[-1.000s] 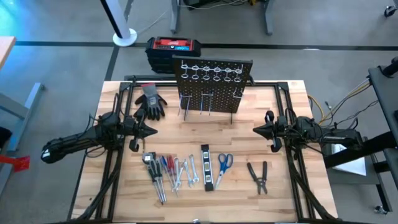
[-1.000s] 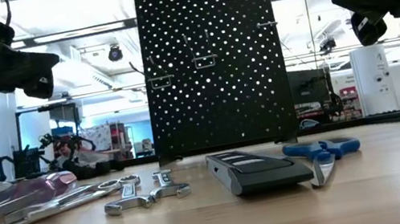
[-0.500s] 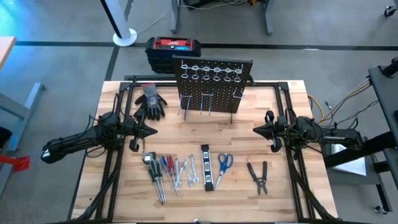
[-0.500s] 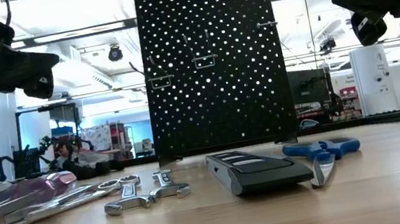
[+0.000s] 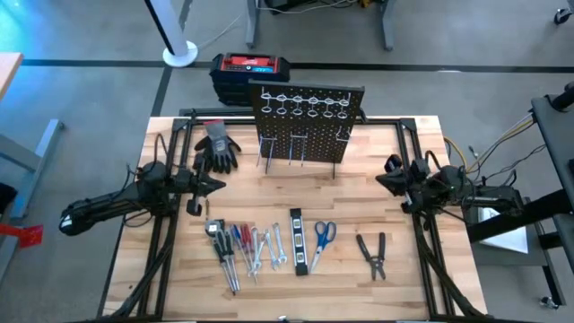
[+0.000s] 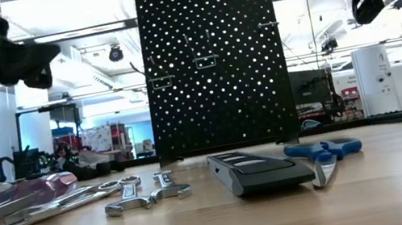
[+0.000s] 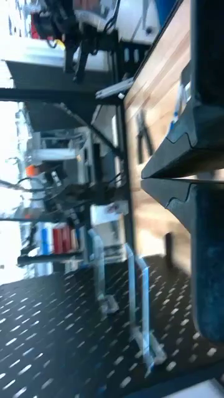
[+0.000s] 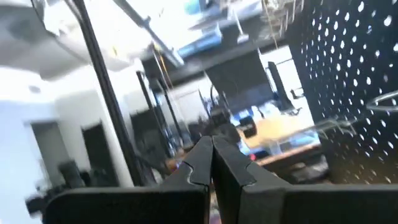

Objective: Hang tools onto peg board
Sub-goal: Hang the blue scissors on the peg board

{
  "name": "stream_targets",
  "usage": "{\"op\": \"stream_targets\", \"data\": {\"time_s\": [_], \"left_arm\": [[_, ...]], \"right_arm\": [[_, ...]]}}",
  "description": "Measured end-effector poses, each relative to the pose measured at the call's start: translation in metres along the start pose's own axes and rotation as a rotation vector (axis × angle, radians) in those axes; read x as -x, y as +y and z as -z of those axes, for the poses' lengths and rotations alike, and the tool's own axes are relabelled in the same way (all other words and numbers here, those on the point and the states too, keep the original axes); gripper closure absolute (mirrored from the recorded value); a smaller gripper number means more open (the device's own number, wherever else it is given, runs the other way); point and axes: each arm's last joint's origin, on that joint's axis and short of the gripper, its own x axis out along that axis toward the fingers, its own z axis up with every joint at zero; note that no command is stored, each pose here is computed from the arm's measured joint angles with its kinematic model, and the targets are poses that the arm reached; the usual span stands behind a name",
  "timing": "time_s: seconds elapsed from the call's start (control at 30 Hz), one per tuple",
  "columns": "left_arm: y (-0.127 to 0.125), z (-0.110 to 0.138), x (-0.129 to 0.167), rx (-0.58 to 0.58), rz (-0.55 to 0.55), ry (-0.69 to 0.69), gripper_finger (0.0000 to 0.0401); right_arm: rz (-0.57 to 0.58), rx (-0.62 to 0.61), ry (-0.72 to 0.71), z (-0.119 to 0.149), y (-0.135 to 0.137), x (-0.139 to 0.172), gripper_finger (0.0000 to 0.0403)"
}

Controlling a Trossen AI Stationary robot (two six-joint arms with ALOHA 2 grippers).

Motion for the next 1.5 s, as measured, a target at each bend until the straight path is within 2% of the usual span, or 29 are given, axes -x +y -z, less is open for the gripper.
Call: {"op": "stream_targets", "data": {"time_s": [0.1, 0.17, 0.23, 0.3, 0.37, 0.5, 0.57, 0.7, 0.83, 0.97, 1.13, 1.3, 1.4, 1.5], "left_arm": [[0.000, -0.005, 0.000, -0.006, -0.008, -0.052, 0.0401], [0.000, -0.008, 0.000, 0.009, -0.008, -0.077, 0.0401], [0.000, -0.010, 0.000, 0.006, -0.008, -0.094, 0.0401], [0.001, -0.012, 0.001, 0.000, -0.014, -0.116, 0.0401], [0.001, -0.012, 0.001, 0.000, -0.031, -0.119, 0.0401], [0.001, -0.013, 0.001, 0.000, -0.043, -0.125, 0.0401], [0.001, -0.012, 0.001, 0.003, -0.042, -0.120, 0.0401], [0.003, -0.012, 0.001, 0.037, -0.079, -0.121, 0.0401], [0.005, -0.010, 0.001, 0.084, -0.148, -0.106, 0.0401], [0.006, -0.009, 0.000, 0.219, -0.191, -0.110, 0.0401], [0.008, -0.007, -0.001, 0.345, -0.230, -0.106, 0.0401], [0.009, 0.001, -0.005, 0.457, -0.247, -0.060, 0.0401], [0.010, 0.006, -0.008, 0.510, -0.254, -0.019, 0.0401], [0.012, 0.011, -0.010, 0.578, -0.281, 0.016, 0.0401]], "right_arm": [[0.240, -0.110, 0.018, 0.009, -0.010, -0.002, 0.0403], [0.400, -0.194, 0.139, 0.025, -0.019, -0.001, 0.0403], [0.529, -0.333, 0.259, 0.043, -0.027, 0.001, 0.0403], [0.617, -0.490, 0.305, 0.054, -0.030, 0.000, 0.0403], [0.638, -0.584, 0.310, 0.060, -0.030, -0.006, 0.0403], [0.588, -0.650, 0.281, 0.067, -0.027, -0.025, 0.0403], [0.621, -0.636, 0.356, 0.073, -0.025, -0.036, 0.0403], [0.732, -0.564, 0.597, 0.090, -0.020, -0.064, 0.0403], [0.756, -0.458, 0.863, 0.106, -0.011, -0.090, 0.0403], [0.798, -0.355, 1.080, 0.113, -0.002, -0.104, 0.0403], [0.760, -0.281, 1.165, 0.121, 0.009, -0.114, 0.0403], [0.742, -0.247, 1.244, 0.134, 0.009, -0.114, 0.0400], [0.705, -0.234, 1.290, 0.137, 0.009, -0.113, 0.0376], [0.675, -0.214, 1.299, 0.135, 0.009, -0.112, 0.0335]]}}
